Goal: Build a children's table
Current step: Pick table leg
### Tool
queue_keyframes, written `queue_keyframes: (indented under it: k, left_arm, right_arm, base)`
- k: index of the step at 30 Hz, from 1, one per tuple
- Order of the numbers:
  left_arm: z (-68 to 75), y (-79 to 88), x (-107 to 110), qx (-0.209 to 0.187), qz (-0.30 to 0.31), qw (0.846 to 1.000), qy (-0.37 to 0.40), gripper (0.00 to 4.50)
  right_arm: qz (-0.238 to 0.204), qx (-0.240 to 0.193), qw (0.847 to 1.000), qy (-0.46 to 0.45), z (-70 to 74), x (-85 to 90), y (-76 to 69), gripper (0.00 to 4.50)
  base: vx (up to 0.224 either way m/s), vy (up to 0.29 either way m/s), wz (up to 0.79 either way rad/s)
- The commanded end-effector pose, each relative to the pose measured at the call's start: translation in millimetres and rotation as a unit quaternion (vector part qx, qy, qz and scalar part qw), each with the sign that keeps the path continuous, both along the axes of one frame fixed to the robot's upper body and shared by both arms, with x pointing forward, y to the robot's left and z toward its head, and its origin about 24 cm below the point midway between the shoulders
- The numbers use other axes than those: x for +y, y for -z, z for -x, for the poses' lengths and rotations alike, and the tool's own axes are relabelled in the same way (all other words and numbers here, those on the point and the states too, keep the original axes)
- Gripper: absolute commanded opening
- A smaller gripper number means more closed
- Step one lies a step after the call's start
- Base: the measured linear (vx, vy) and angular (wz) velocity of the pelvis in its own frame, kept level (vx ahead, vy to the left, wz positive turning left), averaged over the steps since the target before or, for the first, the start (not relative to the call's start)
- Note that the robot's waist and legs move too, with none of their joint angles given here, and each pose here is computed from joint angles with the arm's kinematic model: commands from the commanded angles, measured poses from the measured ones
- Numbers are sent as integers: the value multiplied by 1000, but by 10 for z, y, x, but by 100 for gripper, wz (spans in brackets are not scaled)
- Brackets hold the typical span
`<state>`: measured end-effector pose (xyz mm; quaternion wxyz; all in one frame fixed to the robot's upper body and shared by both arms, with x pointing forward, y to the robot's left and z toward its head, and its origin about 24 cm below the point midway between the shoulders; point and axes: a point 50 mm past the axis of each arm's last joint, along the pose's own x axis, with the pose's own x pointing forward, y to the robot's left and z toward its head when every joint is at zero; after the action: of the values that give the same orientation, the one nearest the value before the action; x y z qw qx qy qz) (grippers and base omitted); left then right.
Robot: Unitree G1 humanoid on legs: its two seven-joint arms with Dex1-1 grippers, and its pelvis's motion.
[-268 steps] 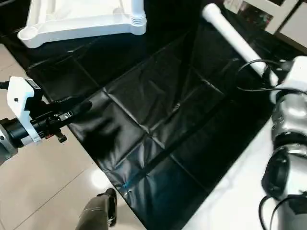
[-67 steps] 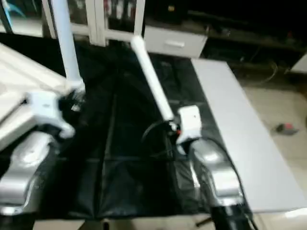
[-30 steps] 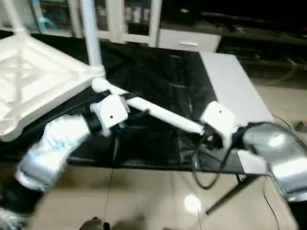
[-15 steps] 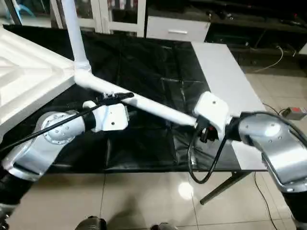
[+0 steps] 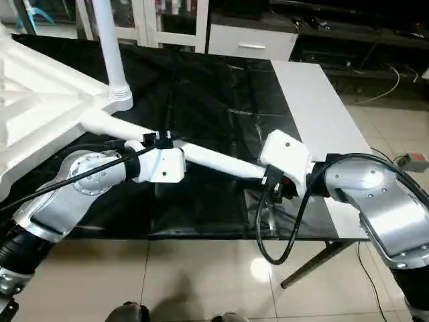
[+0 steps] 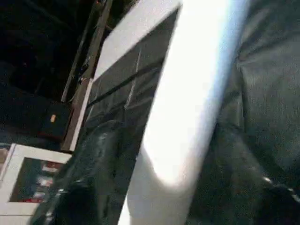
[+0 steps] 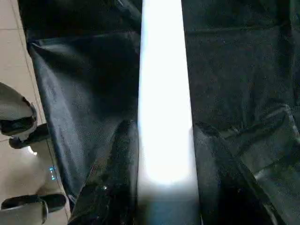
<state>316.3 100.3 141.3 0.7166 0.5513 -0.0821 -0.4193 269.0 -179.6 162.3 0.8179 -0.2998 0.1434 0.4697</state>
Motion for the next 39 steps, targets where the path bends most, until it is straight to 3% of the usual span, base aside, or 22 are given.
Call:
queue_keyframes:
  k: [1,4,6,9,18,19,23,25,27,28,29,31,33,36,39]
  left_arm:
    - [2,16,-28,-1,-22,1000,13,351]
    - [-4,26,-2,7,-30,999,9,351]
    - [-17,6,16,14,-15,1000,-2,315]
    - [-19,-1,25,17,-10,1000,-5,312]
    - [-7,-37,-3,12,7,1000,6,230]
    - [-5,-37,-3,13,7,1000,6,222]
    - [6,-43,-13,15,12,1000,10,200]
    - [14,-51,-18,14,15,1000,13,186]
    - [20,-57,-20,13,17,1000,16,182]
    - [23,-59,-19,13,19,1000,17,179]
    - [24,-62,-16,13,21,1000,16,176]
    - [24,-65,-13,13,24,1000,14,175]
    - [24,-67,-12,13,25,1000,13,173]
    - [10,-100,4,8,32,999,8,172]
    - [-4,-133,18,2,37,999,5,172]
  right_arm:
    - [4,-12,1000,-12,14,32,-84,122]
    - [5,-15,1000,-18,29,48,-112,122]
    - [8,-20,1000,-20,29,52,-129,122]
    - [9,-22,1000,-18,24,48,-135,122]
    - [6,-25,1000,-6,-22,13,-170,122]
    - [4,-25,1000,-5,-26,13,-177,177]
    - [-12,-41,999,10,-70,1,-240,209]
    - [-36,-81,996,32,-149,-16,-358,227]
    - [-72,-129,987,64,-241,-50,-519,238]
    - [-112,-181,972,98,-319,-110,-700,247]
    - [-151,-198,961,123,-360,-156,-806,268]
    - [-207,-218,941,157,-408,-232,-948,280]
    - [-236,-230,928,173,-427,-277,-1024,301]
    - [-325,-263,880,227,-476,-434,-1232,306]
    - [-384,-258,852,246,-499,-525,-1301,309]
  base:
    - [0,0,0]
    - [0,0,0]
    - [0,0,0]
    - [0,0,0]
    - [0,0,0]
    - [0,0,0]
    - [0,0,0]
    - [0,0,0]
    - [0,0,0]
    - [0,0,0]
    - [0,0,0]
    - [0,0,0]
    - [0,0,0]
    - [0,0,0]
    - [0,0,0]
